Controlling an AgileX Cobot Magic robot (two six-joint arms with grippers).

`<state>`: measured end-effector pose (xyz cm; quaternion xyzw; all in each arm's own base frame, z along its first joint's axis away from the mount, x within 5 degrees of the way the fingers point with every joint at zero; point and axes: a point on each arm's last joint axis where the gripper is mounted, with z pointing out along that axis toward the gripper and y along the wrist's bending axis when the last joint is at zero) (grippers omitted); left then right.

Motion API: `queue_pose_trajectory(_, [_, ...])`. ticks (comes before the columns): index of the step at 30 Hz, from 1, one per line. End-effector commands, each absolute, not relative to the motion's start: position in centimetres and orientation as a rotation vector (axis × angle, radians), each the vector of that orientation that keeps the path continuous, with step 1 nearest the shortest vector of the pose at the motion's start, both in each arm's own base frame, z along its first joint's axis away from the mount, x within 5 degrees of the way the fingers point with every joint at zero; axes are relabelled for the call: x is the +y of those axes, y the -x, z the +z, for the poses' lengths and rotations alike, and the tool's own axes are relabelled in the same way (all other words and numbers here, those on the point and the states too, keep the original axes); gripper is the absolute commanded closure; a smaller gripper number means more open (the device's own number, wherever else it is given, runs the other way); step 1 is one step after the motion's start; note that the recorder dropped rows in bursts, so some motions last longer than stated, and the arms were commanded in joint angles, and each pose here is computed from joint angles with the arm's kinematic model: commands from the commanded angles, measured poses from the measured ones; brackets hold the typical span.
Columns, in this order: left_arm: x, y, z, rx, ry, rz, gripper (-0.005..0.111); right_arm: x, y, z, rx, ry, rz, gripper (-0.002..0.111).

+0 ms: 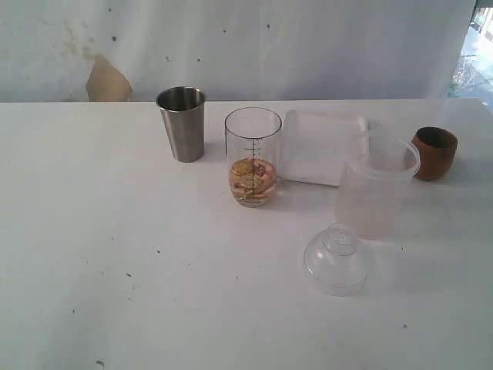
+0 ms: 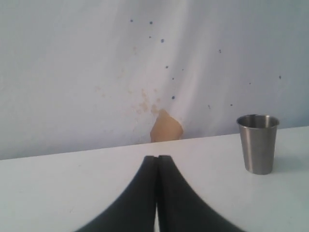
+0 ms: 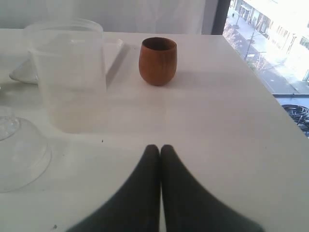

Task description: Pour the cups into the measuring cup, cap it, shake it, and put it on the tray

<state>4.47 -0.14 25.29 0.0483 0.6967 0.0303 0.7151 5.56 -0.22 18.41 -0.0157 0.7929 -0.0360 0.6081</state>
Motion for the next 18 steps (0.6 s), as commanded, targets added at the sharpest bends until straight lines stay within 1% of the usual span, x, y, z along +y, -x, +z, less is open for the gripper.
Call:
queue_pose_trajectory(1, [0.1,-4.8,23.8,1.593,-0.079,0.102,0.107,-0.2,-5.6,18.3,1.827,0.04,-0.084,0.108])
queue_pose_trajectory(6, [0.3,-5.2,21.3,1.667,-0.07,0.138,0.107,-0.2,-5.6,18.3,1.827,0.04,-0.084,0.108])
queue_pose_trajectory(9, [0.4,-5.5,19.9,1.665,-0.046,0.132,0.107,-0.2,-5.6,18.3,1.827,0.04,-0.084,0.108])
queue_pose_trajectory(11, [0.4,-5.6,20.0,1.627,-0.02,0.114,0.107,-0.2,-5.6,18.3,1.827,0.04,-0.084,0.108])
queue_pose_trajectory(13, [0.5,-5.6,19.4,1.696,-0.008,0.109,0.107,-0.2,-5.6,18.3,1.827,0.04,-0.084,0.108])
queue_pose_trajectory(18, [0.4,-5.6,19.4,1.699,-0.004,0.103,0.107,-0.2,-5.6,18.3,1.827,0.04,-0.084,0.108])
